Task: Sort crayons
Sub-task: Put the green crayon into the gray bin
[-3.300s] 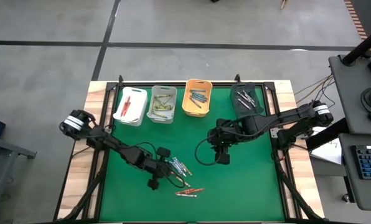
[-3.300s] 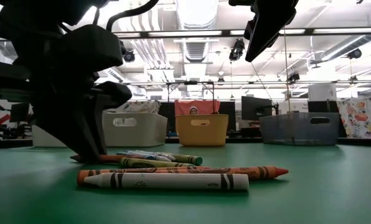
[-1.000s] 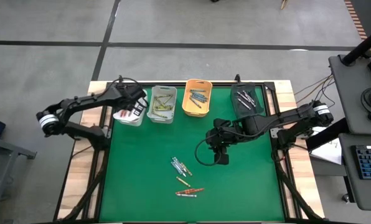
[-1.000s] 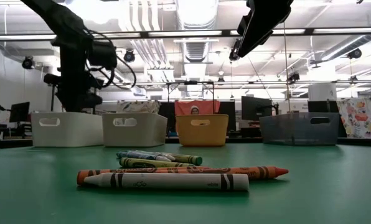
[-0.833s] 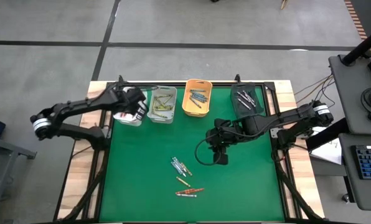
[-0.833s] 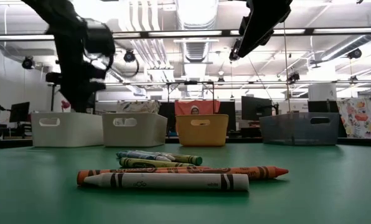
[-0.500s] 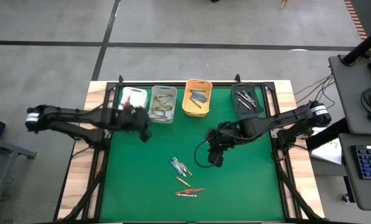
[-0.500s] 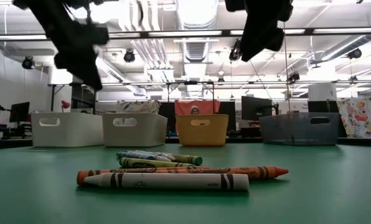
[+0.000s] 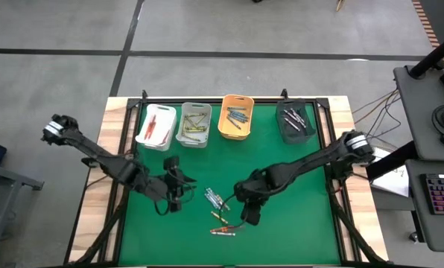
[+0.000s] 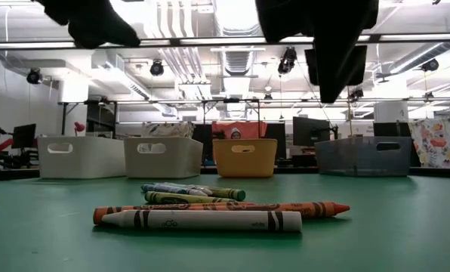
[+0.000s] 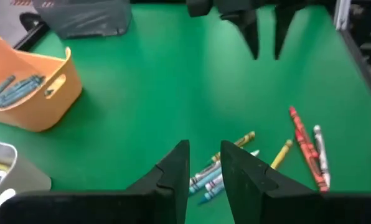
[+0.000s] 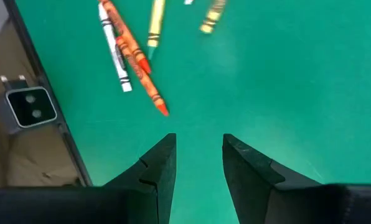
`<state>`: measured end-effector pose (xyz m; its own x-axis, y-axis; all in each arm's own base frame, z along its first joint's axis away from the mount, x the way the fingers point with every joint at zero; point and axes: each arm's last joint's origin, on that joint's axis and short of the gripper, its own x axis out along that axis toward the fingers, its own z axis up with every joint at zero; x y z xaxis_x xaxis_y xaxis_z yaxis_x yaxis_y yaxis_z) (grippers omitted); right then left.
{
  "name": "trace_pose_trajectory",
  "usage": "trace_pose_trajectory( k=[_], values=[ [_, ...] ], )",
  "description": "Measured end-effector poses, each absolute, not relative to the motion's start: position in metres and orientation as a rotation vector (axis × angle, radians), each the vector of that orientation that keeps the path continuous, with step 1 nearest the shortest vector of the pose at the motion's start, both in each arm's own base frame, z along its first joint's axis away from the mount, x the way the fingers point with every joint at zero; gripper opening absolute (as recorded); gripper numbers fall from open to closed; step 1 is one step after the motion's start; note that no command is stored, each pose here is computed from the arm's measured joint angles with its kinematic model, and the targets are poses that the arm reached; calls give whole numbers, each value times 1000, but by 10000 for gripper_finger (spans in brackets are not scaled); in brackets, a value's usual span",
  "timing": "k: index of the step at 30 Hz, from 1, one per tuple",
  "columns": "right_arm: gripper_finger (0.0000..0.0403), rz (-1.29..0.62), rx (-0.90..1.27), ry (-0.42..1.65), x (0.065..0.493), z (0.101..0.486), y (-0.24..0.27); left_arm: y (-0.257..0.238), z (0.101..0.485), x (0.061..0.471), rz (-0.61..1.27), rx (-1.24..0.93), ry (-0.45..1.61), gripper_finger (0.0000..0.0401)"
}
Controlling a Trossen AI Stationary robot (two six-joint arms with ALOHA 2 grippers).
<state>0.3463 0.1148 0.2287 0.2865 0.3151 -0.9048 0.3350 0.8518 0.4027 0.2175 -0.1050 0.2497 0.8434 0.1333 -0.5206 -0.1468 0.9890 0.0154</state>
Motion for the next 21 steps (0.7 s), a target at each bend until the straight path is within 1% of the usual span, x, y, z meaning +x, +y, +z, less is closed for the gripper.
trace_pose_trajectory(
  k=[2, 6, 8, 11, 14, 18, 21],
  values=[
    [118, 24, 543, 1311, 354, 224, 123, -109, 243, 220, 160, -15, 566, 73],
    [118, 185, 333, 1319, 362, 215, 146, -114, 231, 226, 178, -29, 598, 73],
    [118, 224, 248, 1311, 364, 210, 159, -117, 225, 229, 185, -34, 617, 73],
    [118, 184, 159, 1282, 365, 206, 172, -122, 218, 233, 179, -35, 621, 73],
    [118, 111, 136, 1246, 366, 205, 178, -130, 211, 237, 148, -19, 631, 73],
    [118, 2, 194, 1197, 372, 208, 182, -143, 201, 241, 83, 12, 633, 73],
    [118, -23, 258, 1146, 379, 209, 187, -152, 196, 242, 40, 32, 627, 73]
  ],
)
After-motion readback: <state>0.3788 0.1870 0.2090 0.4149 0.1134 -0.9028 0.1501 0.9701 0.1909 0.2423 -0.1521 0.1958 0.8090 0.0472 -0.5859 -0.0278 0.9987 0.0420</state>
